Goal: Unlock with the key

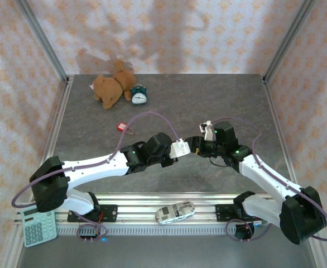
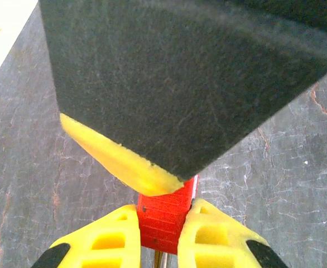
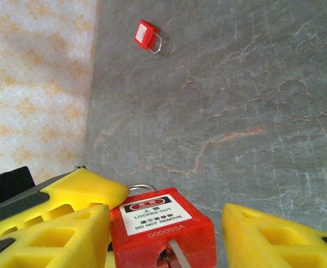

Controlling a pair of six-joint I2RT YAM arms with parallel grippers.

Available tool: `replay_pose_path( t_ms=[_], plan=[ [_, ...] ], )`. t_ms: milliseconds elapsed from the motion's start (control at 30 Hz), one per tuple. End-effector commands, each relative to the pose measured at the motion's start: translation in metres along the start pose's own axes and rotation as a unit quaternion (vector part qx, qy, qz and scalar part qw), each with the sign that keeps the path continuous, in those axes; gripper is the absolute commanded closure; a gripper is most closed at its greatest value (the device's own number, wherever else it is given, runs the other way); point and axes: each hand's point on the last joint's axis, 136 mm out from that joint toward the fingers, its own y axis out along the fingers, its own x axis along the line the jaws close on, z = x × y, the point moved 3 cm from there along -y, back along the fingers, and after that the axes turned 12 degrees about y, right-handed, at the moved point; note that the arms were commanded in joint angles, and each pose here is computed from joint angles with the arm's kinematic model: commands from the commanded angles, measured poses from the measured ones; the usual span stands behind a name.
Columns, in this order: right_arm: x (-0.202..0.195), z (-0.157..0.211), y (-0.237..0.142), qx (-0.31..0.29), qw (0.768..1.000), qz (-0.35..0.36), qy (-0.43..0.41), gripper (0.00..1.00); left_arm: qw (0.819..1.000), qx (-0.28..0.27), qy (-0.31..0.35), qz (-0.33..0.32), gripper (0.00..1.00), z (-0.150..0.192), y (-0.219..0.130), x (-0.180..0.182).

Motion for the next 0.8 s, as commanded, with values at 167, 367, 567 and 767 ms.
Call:
replay_pose_path(
  t_ms=[167,367,567,767],
  plan=[
    [0.014,0.001,0.002,0.008,0.999,-0.042,-0.010,0.53,1.000,-0.012,0.005,-0.006,0.91,-0.007,-0.001,0.005],
    [0.010,0.002,0.003,0.010,0.999,-0.036,-0.006,0.48,1.000,-0.014,0.006,-0.014,0.91,-0.009,0.001,0.008],
    [0.002,0.002,0.008,0.015,1.000,-0.020,0.000,0.41,1.000,-0.022,0.008,-0.021,0.91,-0.014,-0.002,0.012],
    [0.004,0.002,0.009,0.017,0.999,-0.030,0.002,0.47,1.000,-0.021,0.009,-0.021,0.91,-0.013,-0.004,0.012]
  ],
)
